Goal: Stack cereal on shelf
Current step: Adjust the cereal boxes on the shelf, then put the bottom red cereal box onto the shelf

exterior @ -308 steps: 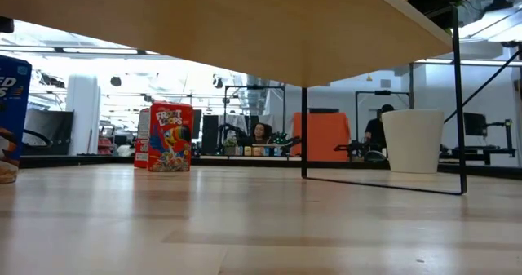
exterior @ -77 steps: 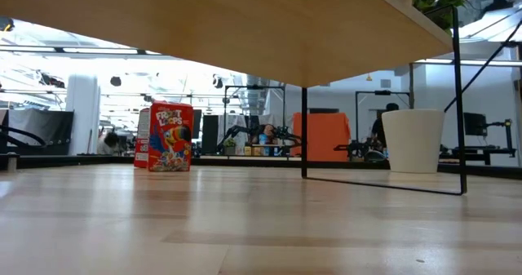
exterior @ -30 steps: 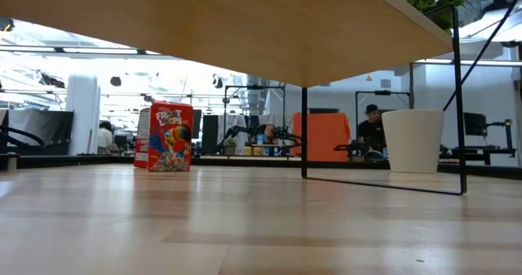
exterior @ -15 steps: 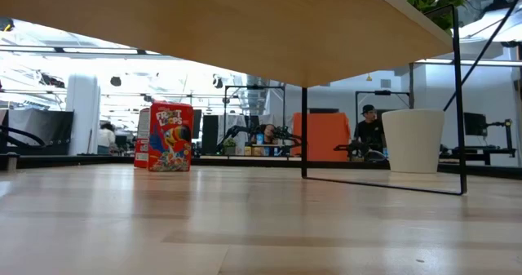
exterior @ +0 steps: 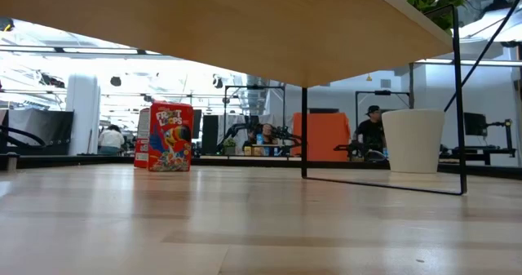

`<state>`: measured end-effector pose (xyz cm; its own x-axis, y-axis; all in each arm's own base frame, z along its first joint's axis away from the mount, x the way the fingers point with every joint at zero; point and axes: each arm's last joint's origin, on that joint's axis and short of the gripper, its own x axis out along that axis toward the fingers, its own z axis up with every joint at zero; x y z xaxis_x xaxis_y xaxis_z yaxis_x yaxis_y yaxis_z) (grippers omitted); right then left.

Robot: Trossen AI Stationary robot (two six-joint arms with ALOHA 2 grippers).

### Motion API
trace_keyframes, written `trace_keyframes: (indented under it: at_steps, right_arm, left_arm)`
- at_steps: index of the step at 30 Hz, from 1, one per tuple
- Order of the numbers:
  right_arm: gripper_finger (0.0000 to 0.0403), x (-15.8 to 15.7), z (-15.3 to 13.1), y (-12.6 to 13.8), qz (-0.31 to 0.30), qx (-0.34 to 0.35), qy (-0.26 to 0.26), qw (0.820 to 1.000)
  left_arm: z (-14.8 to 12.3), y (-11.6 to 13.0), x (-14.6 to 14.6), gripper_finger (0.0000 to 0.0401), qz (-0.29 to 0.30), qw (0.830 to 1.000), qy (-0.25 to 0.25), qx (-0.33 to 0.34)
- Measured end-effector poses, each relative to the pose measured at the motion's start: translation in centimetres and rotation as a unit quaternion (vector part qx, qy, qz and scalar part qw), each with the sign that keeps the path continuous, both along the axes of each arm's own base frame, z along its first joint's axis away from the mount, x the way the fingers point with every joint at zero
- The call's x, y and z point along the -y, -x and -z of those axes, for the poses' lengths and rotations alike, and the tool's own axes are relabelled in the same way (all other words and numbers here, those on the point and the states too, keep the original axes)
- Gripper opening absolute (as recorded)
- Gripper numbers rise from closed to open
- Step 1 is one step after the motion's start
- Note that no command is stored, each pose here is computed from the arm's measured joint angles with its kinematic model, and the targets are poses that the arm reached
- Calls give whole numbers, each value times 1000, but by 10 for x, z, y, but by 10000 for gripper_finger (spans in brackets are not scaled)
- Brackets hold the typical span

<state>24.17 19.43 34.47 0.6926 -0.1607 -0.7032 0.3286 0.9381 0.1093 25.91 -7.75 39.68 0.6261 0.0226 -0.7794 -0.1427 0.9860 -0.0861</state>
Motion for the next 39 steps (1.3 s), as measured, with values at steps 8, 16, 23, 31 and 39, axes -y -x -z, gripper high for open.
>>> trace_keyframes:
  at_steps: [8, 16, 23, 31, 39]
  right_arm:
    - [71, 6, 5, 7, 24, -36, 10, 999]
    - [128, 6, 6, 10, 22, -54, 14, 998]
    - [174, -1, 7, 16, 2, -64, 7, 998]
    - [193, -3, 8, 23, -7, -79, 23, 997]
    - [182, -6, 9, 26, -16, -83, 21, 996]
  left_arm:
    - [8, 49, 18, 104, 4, 984, 60, -170]
    - [14, 79, 52, 253, -103, 961, 110, -231]
    - [37, 100, 75, 330, -265, 912, 159, -269]
    - [75, 123, 90, 336, -395, 852, 144, -313]
    - [90, 141, 104, 336, -493, 800, 162, -302]
